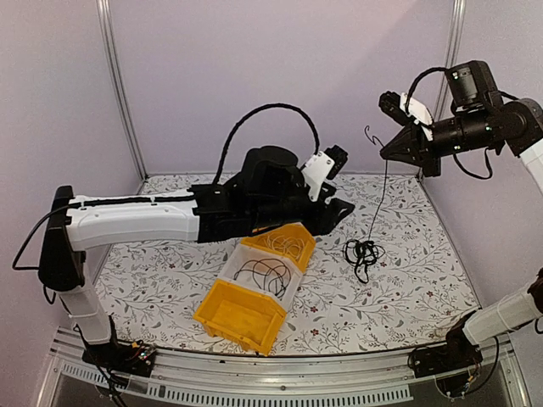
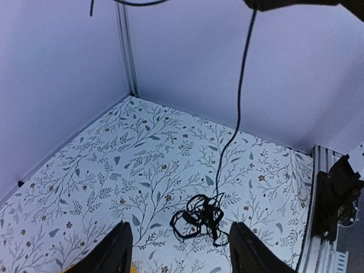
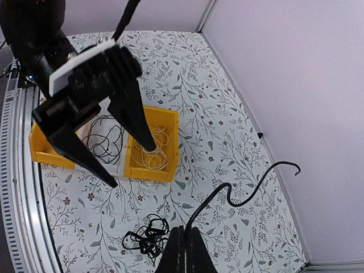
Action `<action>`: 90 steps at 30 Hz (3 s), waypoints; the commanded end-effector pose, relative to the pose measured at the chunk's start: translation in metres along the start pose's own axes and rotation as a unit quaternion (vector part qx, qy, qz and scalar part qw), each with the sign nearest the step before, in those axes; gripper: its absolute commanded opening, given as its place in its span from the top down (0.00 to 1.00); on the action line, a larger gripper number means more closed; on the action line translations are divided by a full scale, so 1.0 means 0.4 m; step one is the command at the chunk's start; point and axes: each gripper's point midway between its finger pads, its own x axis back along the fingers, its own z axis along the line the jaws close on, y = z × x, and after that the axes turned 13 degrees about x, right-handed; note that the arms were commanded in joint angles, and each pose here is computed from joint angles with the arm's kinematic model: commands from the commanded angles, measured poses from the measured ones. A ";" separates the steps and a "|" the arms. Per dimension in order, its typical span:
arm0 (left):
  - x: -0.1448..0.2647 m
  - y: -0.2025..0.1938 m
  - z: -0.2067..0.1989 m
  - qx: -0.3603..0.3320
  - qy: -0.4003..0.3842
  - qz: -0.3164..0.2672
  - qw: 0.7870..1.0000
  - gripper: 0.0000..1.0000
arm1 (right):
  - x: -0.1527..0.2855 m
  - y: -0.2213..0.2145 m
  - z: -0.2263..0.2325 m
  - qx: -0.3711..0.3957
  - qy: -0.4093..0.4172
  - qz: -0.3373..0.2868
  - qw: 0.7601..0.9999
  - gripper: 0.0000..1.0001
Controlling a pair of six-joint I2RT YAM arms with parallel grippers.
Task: Untangle the cables
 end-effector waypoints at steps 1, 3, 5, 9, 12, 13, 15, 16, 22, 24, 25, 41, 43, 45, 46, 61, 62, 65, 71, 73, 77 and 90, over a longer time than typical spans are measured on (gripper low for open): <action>-0.086 0.061 -0.153 -0.077 -0.079 -0.064 0.992 0.38 | 0.032 0.062 -0.022 -0.026 0.011 -0.025 0.999 1.00; -0.139 0.060 -0.190 -0.086 -0.091 -0.069 0.990 0.37 | 0.059 0.101 -0.042 -0.034 0.002 -0.046 0.998 1.00; -0.197 0.047 -0.205 -0.093 -0.084 -0.072 0.990 0.38 | 0.096 0.145 -0.063 -0.037 -0.011 -0.069 0.997 1.00; -0.285 -0.014 -0.213 -0.095 -0.090 -0.065 0.989 0.47 | 0.169 0.196 -0.115 -0.026 -0.070 -0.094 0.993 1.00; -0.307 -0.077 -0.210 -0.091 -0.110 -0.065 0.988 0.50 | 0.249 0.233 -0.182 -0.010 -0.161 -0.113 0.980 1.00; -0.313 -0.119 -0.202 -0.088 -0.112 -0.055 0.988 0.51 | 0.292 0.252 -0.210 -0.003 -0.203 -0.127 0.971 1.00; -0.321 -0.162 -0.192 -0.073 -0.113 -0.048 0.990 0.53 | 0.393 0.292 -0.259 0.006 -0.289 -0.158 0.944 1.00; -0.324 -0.184 -0.195 -0.065 -0.124 -0.041 0.989 0.53 | 0.446 0.319 -0.284 0.012 -0.331 -0.180 0.926 1.00; -0.360 -0.275 -0.204 -0.033 -0.152 0.006 0.988 0.53 | 0.619 0.377 -0.327 0.024 -0.444 -0.234 0.865 1.00; -0.378 -0.307 -0.194 -0.018 -0.158 0.028 0.987 0.51 | 0.656 0.393 -0.333 0.024 -0.463 -0.253 0.849 1.00; -0.388 -0.326 -0.188 0.000 -0.162 0.042 0.986 0.51 | 0.681 0.404 -0.333 0.027 -0.474 -0.264 0.840 1.00; -0.391 -0.361 -0.135 0.031 -0.156 0.051 0.986 0.49 | 0.859 0.473 -0.365 0.085 -0.592 -0.304 0.742 1.00; -0.378 -0.317 -0.126 0.031 -0.156 0.038 0.987 0.48 | 0.825 0.464 -0.367 0.085 -0.578 -0.297 0.755 1.00; -0.354 -0.255 -0.131 0.031 -0.159 0.016 0.987 0.46 | 0.781 0.451 -0.373 0.076 -0.561 -0.288 0.772 1.00; -0.341 -0.219 -0.131 0.031 -0.159 0.003 0.987 0.45 | 0.742 0.451 -0.369 0.079 -0.539 -0.289 0.787 1.00; -0.049 0.052 0.105 0.133 0.069 -0.071 0.986 0.40 | 0.364 0.404 -0.268 0.040 -0.280 -0.312 0.907 1.00; -0.023 0.039 0.140 0.138 0.103 -0.066 0.983 0.40 | 0.352 0.408 -0.265 0.036 -0.267 -0.318 0.909 1.00; 0.066 0.024 0.211 0.146 0.173 -0.077 0.971 0.41 | 0.292 0.420 -0.254 0.024 -0.223 -0.329 0.917 1.00; 0.261 -0.026 0.315 0.195 0.262 -0.112 0.939 0.41 | 0.192 0.469 -0.211 0.026 -0.157 -0.348 0.924 1.00; 0.323 -0.032 0.340 0.208 0.282 -0.126 0.928 0.41 | 0.163 0.486 -0.193 0.026 -0.137 -0.352 0.925 1.00; 0.416 -0.064 0.389 0.221 0.329 -0.134 0.908 0.41 | 0.132 0.522 -0.150 0.029 -0.105 -0.363 0.925 1.00; 0.637 -0.162 0.484 0.263 0.414 -0.153 0.858 0.42 | 0.051 0.618 0.028 0.041 0.004 -0.391 0.920 1.00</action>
